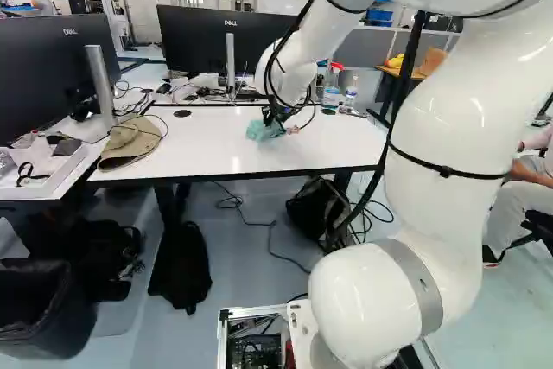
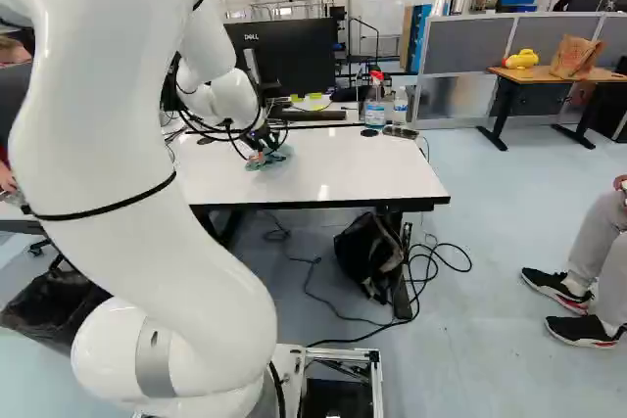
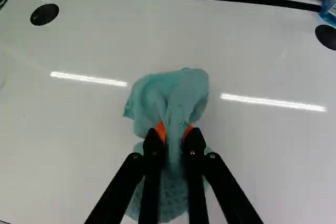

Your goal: Clean the table with the green towel

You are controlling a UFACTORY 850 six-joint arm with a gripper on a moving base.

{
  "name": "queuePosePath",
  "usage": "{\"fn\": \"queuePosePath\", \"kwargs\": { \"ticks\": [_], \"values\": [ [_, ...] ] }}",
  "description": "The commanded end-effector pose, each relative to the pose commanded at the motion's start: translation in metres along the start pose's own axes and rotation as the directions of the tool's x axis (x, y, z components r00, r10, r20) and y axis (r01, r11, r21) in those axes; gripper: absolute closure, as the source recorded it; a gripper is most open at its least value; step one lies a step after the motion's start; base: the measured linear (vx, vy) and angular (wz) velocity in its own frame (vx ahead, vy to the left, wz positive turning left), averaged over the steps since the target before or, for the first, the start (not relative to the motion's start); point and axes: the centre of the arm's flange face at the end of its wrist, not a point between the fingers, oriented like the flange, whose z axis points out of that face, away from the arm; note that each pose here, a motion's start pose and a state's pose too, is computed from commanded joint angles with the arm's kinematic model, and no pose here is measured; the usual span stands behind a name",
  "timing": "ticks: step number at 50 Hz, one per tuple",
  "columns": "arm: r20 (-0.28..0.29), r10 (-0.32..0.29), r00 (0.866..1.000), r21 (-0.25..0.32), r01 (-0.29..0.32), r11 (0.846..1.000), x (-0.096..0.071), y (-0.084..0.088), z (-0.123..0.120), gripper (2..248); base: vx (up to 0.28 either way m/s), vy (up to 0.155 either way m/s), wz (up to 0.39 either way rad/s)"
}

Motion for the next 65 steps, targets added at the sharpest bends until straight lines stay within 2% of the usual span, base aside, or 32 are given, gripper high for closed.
{"fn": "queuePosePath", "kwargs": {
  "ticks": [11,29,43,65],
  "values": [
    [0.002,0.026,1.0,-0.021,-0.026,0.999,-0.007,0.017,-0.006,199,0.0,0.0,0.0],
    [-0.001,0.027,1.0,-0.021,-0.027,0.999,-0.006,0.017,-0.007,199,0.0,0.0,0.0],
    [-0.034,0.02,0.999,-0.016,-0.02,1.0,0.016,0.013,-0.008,199,0.0,0.0,0.0],
    [-0.093,-0.022,0.995,0.019,0.024,1.0,0.05,-0.016,-0.015,199,0.0,0.0,0.0]
  ]
}}
